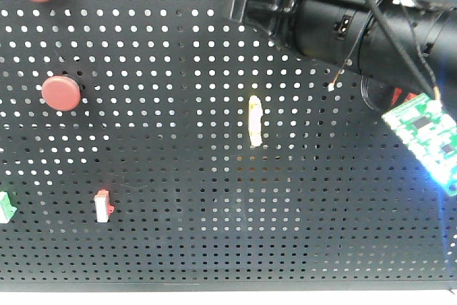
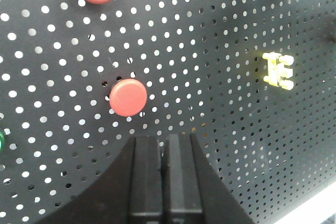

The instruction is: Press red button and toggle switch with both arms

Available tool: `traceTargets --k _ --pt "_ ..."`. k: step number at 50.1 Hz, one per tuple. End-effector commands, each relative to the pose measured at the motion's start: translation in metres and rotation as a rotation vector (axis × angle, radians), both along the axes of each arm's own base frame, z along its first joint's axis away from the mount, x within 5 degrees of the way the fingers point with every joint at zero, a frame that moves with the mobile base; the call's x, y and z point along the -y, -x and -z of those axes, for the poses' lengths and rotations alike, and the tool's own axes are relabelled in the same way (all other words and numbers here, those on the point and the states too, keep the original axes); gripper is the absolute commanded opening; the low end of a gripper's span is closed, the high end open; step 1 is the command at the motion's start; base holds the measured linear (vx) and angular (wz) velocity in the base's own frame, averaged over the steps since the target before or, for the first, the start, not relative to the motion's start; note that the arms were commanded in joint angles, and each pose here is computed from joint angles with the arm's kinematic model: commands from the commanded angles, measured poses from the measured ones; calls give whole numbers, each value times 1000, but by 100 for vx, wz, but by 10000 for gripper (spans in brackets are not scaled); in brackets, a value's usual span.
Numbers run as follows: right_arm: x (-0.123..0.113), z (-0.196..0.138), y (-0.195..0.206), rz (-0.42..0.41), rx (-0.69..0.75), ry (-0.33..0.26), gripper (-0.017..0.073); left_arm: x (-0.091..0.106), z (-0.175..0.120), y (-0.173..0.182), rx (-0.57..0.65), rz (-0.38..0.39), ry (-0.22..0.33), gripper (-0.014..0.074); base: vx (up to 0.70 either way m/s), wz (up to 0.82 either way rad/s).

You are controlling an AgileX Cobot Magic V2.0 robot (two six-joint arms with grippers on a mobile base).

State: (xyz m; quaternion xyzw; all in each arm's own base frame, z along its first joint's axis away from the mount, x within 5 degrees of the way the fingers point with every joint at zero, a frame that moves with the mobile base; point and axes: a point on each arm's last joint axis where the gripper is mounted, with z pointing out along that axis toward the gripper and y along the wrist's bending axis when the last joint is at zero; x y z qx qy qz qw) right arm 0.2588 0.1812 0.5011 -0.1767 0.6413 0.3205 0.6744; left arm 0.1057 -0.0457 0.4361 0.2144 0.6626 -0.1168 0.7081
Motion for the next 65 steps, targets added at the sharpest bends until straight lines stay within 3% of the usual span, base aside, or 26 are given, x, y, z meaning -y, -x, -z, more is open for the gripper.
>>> traceTargets --k 1,11,26,35,48,65 --pt "16 -32 14 58 111 -91 0 -2 -13 2 55 -20 64 1 0 0" --pt "19 -44 18 64 160 -91 0 -2 -13 2 54 -19 64 1 0 0" --pt "10 -34 11 25 110 -74 0 -2 -13 2 53 -18 64 1 0 0" --pt "11 -34 9 43 136 -49 0 -2 -13 2 52 -17 64 1 0 0" --pt "14 -37 13 69 212 41 0 -2 -13 3 48 -13 62 1 0 0" --pt "16 -37 15 77 233 93 0 -2 -13 3 47 -12 63 1 0 0"
